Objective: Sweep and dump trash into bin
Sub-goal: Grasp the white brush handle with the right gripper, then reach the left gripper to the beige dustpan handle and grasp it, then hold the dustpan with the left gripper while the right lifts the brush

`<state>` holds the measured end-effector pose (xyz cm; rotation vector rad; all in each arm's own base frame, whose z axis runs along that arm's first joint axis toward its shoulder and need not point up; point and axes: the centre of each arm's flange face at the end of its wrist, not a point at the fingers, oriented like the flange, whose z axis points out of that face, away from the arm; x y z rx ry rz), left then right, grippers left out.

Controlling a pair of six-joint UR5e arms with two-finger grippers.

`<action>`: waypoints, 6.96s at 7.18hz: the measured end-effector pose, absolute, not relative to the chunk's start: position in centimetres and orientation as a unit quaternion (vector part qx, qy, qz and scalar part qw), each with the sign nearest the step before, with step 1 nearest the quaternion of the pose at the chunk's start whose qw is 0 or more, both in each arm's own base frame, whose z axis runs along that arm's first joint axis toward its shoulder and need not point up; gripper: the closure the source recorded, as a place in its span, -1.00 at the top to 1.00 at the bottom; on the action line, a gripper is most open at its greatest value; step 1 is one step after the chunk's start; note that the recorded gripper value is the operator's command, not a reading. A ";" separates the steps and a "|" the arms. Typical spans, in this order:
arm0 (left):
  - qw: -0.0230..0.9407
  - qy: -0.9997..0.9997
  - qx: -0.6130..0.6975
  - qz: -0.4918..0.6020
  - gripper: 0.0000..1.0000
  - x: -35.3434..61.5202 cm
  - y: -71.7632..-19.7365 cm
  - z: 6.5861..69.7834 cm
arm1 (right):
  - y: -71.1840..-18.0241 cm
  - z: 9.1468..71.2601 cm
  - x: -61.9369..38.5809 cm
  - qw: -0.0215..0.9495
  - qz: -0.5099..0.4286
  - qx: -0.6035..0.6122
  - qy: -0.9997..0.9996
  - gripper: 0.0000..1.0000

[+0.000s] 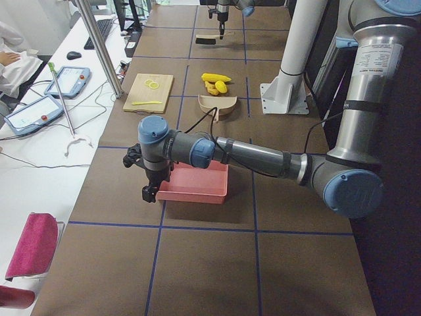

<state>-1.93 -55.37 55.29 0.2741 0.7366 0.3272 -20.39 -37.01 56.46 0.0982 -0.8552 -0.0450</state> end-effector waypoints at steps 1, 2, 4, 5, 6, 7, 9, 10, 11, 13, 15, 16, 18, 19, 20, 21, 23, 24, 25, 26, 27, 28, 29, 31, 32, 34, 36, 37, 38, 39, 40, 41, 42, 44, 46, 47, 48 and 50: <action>0.900 0.375 0.146 0.167 1.00 -1.5 -55.3 54.5 | -37.1 56.3 -20.5 0.908 -0.022 0.050 -0.415 -1.00; 0.887 0.383 0.179 0.188 1.00 -0.6 -55.5 52.9 | -37.2 56.1 -20.5 0.908 -0.021 0.051 -0.415 -1.00; 0.837 0.386 0.272 0.276 1.00 5.2 -55.2 48.0 | -37.3 56.1 -20.5 0.908 -0.021 0.053 -0.416 -1.00; 0.811 0.390 0.297 0.318 1.00 9.0 -54.5 45.3 | -37.3 56.0 -20.5 0.908 -0.020 0.053 -0.416 -1.00; 0.781 0.398 0.321 0.360 1.00 13.0 -53.5 41.5 | -37.3 56.1 -20.5 0.908 -0.020 0.053 -0.416 -1.00; 0.746 0.408 0.343 0.399 1.00 17.0 -52.4 37.2 | -37.3 56.1 -20.5 0.908 -0.020 0.053 -0.415 -1.00; 0.686 0.430 0.357 0.465 0.97 24.4 -49.0 32.4 | -37.3 56.2 -20.4 0.908 -0.019 0.053 -0.415 -1.00; 0.662 0.439 0.358 0.491 0.96 27.5 -47.2 31.3 | -37.3 56.2 -20.4 0.908 -0.019 0.052 -0.415 -1.00; 0.645 0.439 0.359 0.511 0.97 30.7 -45.3 30.9 | -37.3 56.2 -20.5 0.908 -0.020 0.052 -0.415 -1.00; 0.630 0.414 0.373 0.540 0.97 37.1 -41.4 30.9 | -37.2 56.2 -20.5 0.908 -0.020 0.051 -0.415 -1.00; 0.618 0.413 0.369 0.558 0.96 40.3 -39.0 31.2 | -37.3 56.3 -20.5 0.908 -0.019 0.051 -0.414 -1.00; 0.616 0.414 0.365 0.562 0.96 41.2 -38.5 31.4 | -37.2 56.3 -20.5 0.909 -0.020 0.051 -0.414 -1.00; 0.612 0.416 0.362 0.567 0.96 42.7 -38.4 32.0 | -37.2 56.3 -20.5 0.909 -0.020 0.051 -0.414 -1.00; 0.609 0.418 0.365 0.567 0.96 43.3 -38.7 32.6 | -37.2 56.4 -20.5 0.909 -0.020 0.050 -0.414 -1.00; 0.606 0.419 0.369 0.567 0.96 43.7 -38.9 33.2 | -37.2 56.4 -20.5 0.909 -0.019 0.050 -0.414 -1.00; 0.605 0.420 0.369 0.567 0.96 44.1 -39.2 33.7 | -37.2 56.5 -20.5 0.909 -0.019 0.050 -0.413 -1.00; 0.608 0.419 0.362 0.569 0.92 45.3 -39.7 34.5 | -37.2 56.6 -20.5 0.909 -0.019 0.049 -0.413 -1.00; 0.609 0.420 0.357 0.571 0.80 46.0 -39.6 34.9 | -37.2 56.6 -20.5 0.909 -0.019 0.049 -0.413 -1.00; 0.608 0.420 0.353 0.574 0.49 46.8 -39.5 35.0 | -37.2 56.6 -20.5 0.909 -0.019 0.049 -0.413 -1.00; 0.606 0.421 0.352 0.575 0.13 47.2 -39.5 34.9 | -37.2 56.6 -20.5 0.909 -0.019 0.049 -0.412 -1.00; 0.605 0.421 0.354 0.576 -0.13 47.4 -39.6 34.6 | -37.2 56.6 -20.5 0.909 -0.019 0.049 -0.412 -1.00; 0.603 0.421 0.356 0.576 -0.38 47.5 -39.6 34.1 | -37.2 56.6 -20.5 0.909 -0.019 0.049 -0.412 -1.00; 0.602 0.422 0.359 0.575 -0.47 47.6 -39.7 33.7 | -37.2 56.6 -20.5 0.909 -0.019 0.049 -0.412 -1.00; 0.603 0.420 0.366 0.571 -0.70 47.1 -40.2 33.2 | -37.2 56.6 -20.5 0.909 -0.019 0.049 -0.412 -1.00; 0.606 0.417 0.370 0.567 -0.83 46.4 -40.9 33.0 | -37.2 56.6 -20.5 0.909 -0.019 0.049 -0.412 -1.00; 0.614 0.411 0.371 0.563 -0.95 45.5 -41.8 33.0 | -37.2 56.6 -20.5 0.909 -0.019 0.049 -0.413 -1.00; 0.610 0.391 0.363 0.585 -1.00 45.3 -42.3 33.4 | -37.2 56.5 -20.5 0.909 -0.019 0.049 -0.413 -1.00; 0.607 0.385 0.362 0.594 -1.00 45.3 -42.4 33.4 | -37.2 56.5 -20.5 0.909 -0.019 0.049 -0.413 -1.00; 0.604 0.382 0.362 0.598 -1.00 45.4 -42.5 33.2 | -37.2 56.4 -20.5 0.908 -0.017 0.047 -0.415 -1.00; 0.602 0.383 0.363 0.599 -1.00 45.5 -42.5 32.9 | -37.2 56.2 -20.7 0.907 -0.011 0.043 -0.418 -1.00; 0.603 0.384 0.361 0.599 -1.00 45.7 -42.4 32.5 | -37.3 55.4 -21.1 0.904 0.002 0.038 -0.425 -1.00; 0.605 0.384 0.358 0.599 -1.00 46.0 -42.4 32.2 | -37.5 53.8 -22.1 0.899 0.016 0.031 -0.436 -1.00; 0.608 0.385 0.354 0.597 -1.00 46.1 -42.4 32.1 | -37.2 51.8 -23.9 0.892 0.029 0.020 -0.450 -1.00; 0.615 0.387 0.345 0.594 -1.00 46.4 -42.4 32.2 | -36.1 47.8 -27.5 0.879 0.045 -0.002 -0.475 -1.00; 0.618 0.387 0.342 0.593 -1.00 46.5 -42.4 32.4 | -35.2 44.7 -30.4 0.867 0.048 -0.017 -0.496 -1.00; 0.618 0.387 0.341 0.594 -1.00 46.6 -42.4 32.4 | -34.7 43.2 -32.2 0.862 0.047 -0.022 -0.505 -1.00; 0.618 0.387 0.341 0.594 -1.00 46.7 -42.3 32.4 | -33.8 41.9 -34.4 0.858 0.048 -0.030 -0.511 -1.00; 0.618 0.388 0.340 0.593 -1.00 46.7 -42.3 32.5 | -31.2 39.8 -38.7 0.853 0.048 -0.041 -0.518 -1.00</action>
